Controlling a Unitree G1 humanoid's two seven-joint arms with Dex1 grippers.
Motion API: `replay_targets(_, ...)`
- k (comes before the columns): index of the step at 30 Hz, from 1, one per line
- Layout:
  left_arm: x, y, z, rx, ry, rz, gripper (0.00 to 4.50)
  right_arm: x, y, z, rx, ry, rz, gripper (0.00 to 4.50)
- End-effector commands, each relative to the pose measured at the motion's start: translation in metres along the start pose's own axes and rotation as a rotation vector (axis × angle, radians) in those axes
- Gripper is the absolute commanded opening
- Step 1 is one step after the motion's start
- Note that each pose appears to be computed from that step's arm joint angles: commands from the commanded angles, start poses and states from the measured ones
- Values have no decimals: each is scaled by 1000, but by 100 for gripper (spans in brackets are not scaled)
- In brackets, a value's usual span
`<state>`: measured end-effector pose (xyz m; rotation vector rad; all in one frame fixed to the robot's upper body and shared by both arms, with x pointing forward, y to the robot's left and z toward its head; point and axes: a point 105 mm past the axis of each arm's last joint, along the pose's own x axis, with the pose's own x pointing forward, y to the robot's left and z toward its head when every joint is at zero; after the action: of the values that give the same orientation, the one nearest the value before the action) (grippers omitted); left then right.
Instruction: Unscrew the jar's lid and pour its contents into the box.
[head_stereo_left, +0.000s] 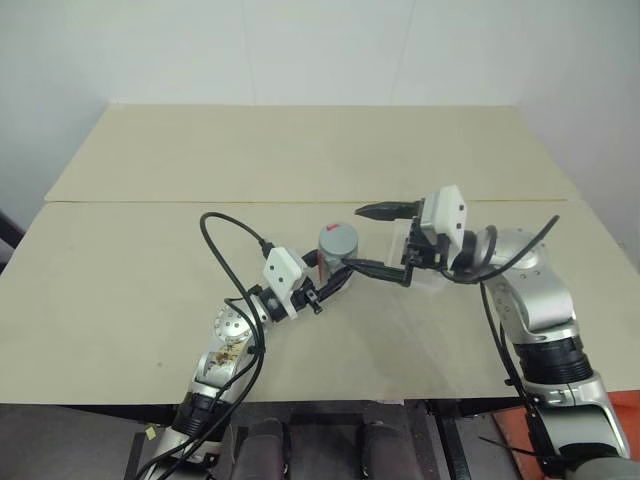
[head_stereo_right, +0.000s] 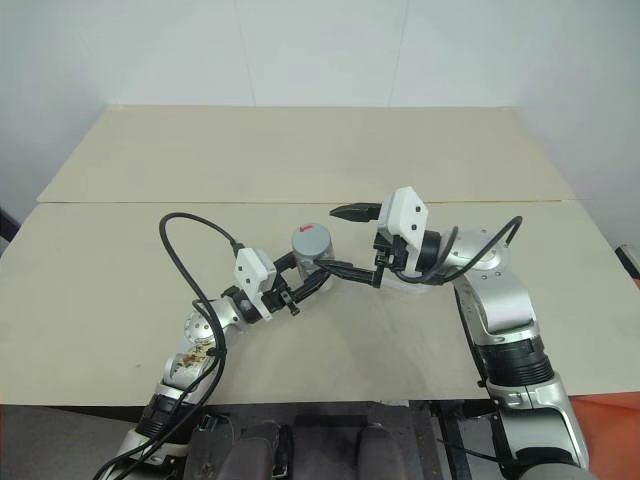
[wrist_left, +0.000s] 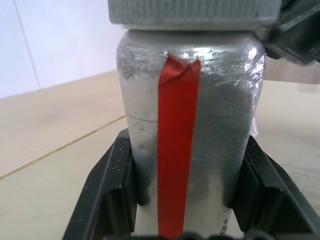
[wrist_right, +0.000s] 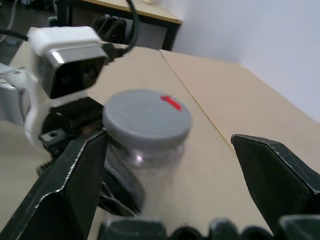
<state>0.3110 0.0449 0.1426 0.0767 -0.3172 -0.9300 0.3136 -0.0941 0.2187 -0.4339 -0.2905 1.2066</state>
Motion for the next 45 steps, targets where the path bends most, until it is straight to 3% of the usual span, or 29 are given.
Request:
replay_targets(1,2,-4,12,26,-52,-23,205,-12,-8,9,-36,-13,-47,447)
replay_targets(10,2,-4,11,31,-50,-18,205,-10,12,26,-7,-48,61,447)
replay_targets(14,3,-4,10,36,-47,-15,205,8,23,31,1,-79,72,447)
replay_targets(24,4,-5,10,46,-47,-19,205,46,14,28,9,-106,-8,447)
replay_targets(45,3,-6,8,43,-41,-28,205,16,5,16,10,-38,-73,447)
